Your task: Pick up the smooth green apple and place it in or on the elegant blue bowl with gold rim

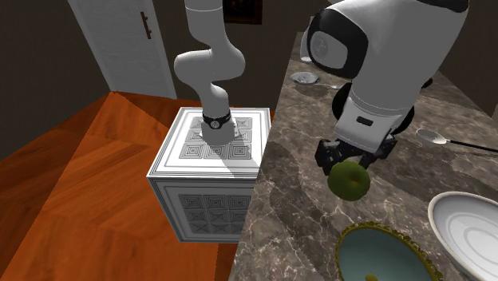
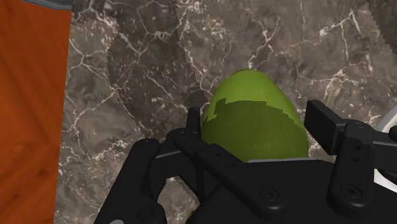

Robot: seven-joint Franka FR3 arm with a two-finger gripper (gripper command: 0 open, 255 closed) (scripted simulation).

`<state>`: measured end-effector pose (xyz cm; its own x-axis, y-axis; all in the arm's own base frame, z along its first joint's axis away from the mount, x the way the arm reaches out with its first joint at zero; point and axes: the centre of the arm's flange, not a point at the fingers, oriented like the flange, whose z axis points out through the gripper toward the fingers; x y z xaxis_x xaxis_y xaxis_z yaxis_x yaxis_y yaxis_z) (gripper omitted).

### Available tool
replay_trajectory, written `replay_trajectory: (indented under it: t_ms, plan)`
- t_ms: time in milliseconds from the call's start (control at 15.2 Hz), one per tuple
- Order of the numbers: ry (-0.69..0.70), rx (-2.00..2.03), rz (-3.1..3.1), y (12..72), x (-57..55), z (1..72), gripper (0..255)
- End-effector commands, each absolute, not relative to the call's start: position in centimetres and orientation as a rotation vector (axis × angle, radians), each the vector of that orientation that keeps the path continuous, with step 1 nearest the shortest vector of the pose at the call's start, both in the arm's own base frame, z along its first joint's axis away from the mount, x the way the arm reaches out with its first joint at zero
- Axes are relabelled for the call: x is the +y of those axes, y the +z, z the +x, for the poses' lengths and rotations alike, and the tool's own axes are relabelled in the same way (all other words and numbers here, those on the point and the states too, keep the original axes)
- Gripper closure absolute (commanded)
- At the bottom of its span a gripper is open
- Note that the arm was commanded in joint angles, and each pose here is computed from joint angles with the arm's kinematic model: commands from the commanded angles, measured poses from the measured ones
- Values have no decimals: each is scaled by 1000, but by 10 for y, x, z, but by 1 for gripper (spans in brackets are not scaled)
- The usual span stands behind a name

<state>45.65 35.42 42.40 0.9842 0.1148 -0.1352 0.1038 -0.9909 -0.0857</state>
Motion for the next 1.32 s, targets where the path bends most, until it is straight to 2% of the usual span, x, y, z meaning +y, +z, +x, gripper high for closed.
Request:
replay_trajectory:
  t_ms: [0,1056,1254]
  plan:
    - [215,-168,-3051,435,354,456,255]
    - [215,-168,-3051,517,354,456,255]
    - [215,-168,-3051,522,361,495,255]
